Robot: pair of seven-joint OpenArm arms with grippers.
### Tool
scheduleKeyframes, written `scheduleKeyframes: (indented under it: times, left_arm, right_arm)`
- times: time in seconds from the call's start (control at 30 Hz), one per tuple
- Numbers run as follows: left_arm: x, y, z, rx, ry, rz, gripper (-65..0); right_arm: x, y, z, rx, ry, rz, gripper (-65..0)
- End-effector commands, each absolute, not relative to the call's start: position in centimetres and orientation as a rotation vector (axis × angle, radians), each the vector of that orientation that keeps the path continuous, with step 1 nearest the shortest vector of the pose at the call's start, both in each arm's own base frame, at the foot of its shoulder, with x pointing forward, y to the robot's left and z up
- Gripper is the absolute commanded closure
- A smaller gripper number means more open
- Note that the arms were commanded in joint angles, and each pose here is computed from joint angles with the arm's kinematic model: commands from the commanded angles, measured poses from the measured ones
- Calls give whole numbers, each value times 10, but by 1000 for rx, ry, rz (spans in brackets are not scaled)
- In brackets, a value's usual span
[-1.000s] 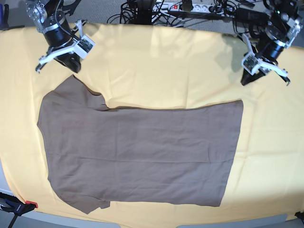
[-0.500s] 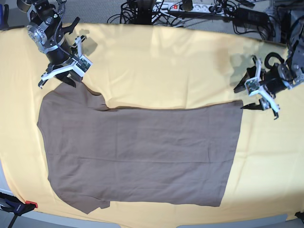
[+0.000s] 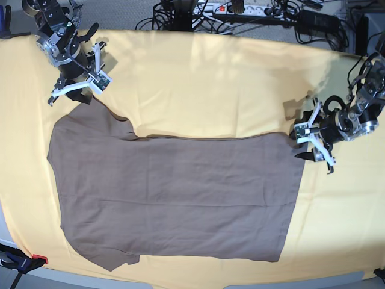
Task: Fold the T-shirt properly
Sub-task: 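Move both grippers down to the shirt's shoulder and hem corners, then grasp the shirt edge with both grippers and pull it taut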
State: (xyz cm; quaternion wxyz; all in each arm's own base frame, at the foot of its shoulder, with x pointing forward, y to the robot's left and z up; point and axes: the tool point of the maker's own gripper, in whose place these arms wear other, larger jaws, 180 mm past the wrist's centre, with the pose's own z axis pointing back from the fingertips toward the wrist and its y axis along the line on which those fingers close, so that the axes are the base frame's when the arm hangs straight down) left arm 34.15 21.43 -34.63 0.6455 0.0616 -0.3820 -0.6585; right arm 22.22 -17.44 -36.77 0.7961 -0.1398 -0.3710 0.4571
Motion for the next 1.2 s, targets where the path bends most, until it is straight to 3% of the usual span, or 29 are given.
scheduleKeyframes:
  times: [0.0, 0.1, 0.2, 0.27, 0.33, 0.43, 0.5, 0.53, 0.6, 0.9, 1.17]
  left_arm:
    - [354, 218, -335, 177, -888, -1497, -327]
    - [363, 209, -332, 171, -917, -1486, -318]
    - [365, 207, -333, 173, -919, -1482, -184]
    - [365, 208, -333, 176, -910, -1471, -69]
    - [365, 209, -334, 179, -907, -1471, 0]
    - [365, 209, -334, 180, -906, -1471, 0]
    - [366, 212, -335, 194, -895, -1465, 0]
    - [368, 212, -333, 205, -905, -1460, 0]
    - [373, 213, -329, 225, -930, -1440, 0]
    - [388, 206, -294, 130, -990, -1391, 0]
    - [355, 200, -290, -59, -902, -1436, 0]
  right_arm:
    - [229, -180, -364, -324, -798, 1003, -262]
    - [237, -185, -371, -328, -775, 1021, -292]
    - [244, -187, -372, -324, -771, 1027, -333]
    - [247, -186, -373, -301, -768, 1025, -334]
    - [249, -188, -376, -288, -757, 1026, -334]
    - [249, -197, -383, -296, -726, 1029, -318]
    - [247, -202, -388, -300, -706, 1029, -251]
    - [246, -205, -390, -303, -697, 1029, -192]
    - [245, -208, -391, -307, -687, 1030, 0]
    - [261, -231, -354, -455, -716, 1030, 0]
    - [259, -248, -336, -477, -662, 1052, 0]
